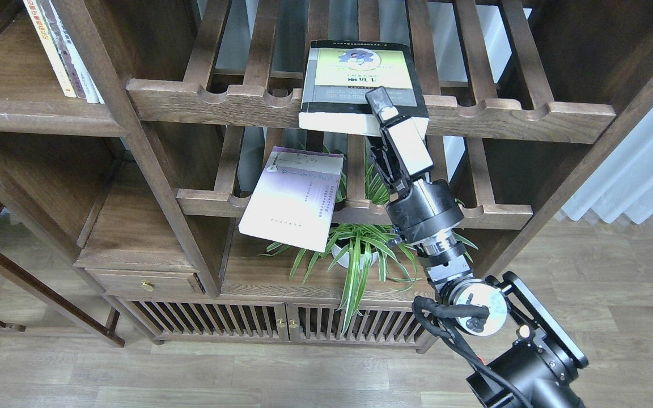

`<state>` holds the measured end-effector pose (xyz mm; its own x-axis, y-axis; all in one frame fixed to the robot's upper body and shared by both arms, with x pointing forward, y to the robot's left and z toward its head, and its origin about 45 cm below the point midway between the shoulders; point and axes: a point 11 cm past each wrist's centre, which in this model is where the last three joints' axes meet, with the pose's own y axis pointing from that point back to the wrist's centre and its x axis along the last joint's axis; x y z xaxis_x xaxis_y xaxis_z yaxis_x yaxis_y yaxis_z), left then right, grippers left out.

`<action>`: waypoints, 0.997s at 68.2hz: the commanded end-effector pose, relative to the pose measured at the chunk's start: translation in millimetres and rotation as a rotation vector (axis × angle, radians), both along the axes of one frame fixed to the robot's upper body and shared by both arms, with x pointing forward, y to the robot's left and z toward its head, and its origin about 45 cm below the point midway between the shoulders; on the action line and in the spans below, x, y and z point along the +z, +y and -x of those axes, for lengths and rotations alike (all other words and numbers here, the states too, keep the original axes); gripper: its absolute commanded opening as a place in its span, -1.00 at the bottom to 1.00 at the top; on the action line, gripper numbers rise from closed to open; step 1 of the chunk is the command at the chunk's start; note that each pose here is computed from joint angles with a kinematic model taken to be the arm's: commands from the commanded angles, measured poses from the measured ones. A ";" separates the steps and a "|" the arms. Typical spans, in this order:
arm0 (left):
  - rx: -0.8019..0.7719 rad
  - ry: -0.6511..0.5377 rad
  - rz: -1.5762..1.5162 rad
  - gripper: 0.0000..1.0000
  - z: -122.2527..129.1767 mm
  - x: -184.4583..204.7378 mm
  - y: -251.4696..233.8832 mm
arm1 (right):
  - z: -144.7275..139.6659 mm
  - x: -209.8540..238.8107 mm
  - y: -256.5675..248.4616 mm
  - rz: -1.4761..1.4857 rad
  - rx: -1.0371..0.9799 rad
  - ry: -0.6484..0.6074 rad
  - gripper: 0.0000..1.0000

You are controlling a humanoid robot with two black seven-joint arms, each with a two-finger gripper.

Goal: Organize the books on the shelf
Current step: 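Grasp the white-and-green book's lower edge with the right gripper, then tilt the white-and-green book out and lower it toward the robot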

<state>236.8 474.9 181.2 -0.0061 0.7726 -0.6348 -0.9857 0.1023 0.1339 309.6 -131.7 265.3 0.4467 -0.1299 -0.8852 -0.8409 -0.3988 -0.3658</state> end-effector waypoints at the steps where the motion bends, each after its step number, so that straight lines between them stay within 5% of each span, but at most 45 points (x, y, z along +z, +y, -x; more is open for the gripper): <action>1: 0.000 -0.002 0.000 0.88 -0.7 0.6 0.0 | -0.4 0.4 -1.0 -0.002 -0.003 -0.002 0.55; 12: 0.000 -0.004 0.001 0.88 -1.2 1.1 0.0 | 0.3 0.1 -1.3 -0.004 -0.005 -0.002 0.36; 13: 0.002 -0.004 0.001 0.88 -1.1 1.1 0.7 | 1.5 -1.2 -1.9 -0.007 -0.005 -0.002 0.17; 30: 0.006 -0.003 -0.003 0.90 -1.1 1.2 3.0 | 8.6 4.1 -3.4 -0.060 0.014 -0.069 -0.90; 55: 0.015 -0.002 -0.004 0.91 -2.7 0.6 5.8 | 27.1 -12.1 -3.6 -0.082 0.022 -0.020 -0.91; 68: 0.034 0.011 0.012 0.96 -2.7 -7.1 8.7 | 59.7 -26.7 2.3 -0.143 0.066 0.000 -0.90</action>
<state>239.6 482.7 180.9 -0.0227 0.7715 -0.6358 -0.9878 0.0806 0.1329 268.6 -131.8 248.5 0.4559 -0.0192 -0.8898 -0.8219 -0.3926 -0.4127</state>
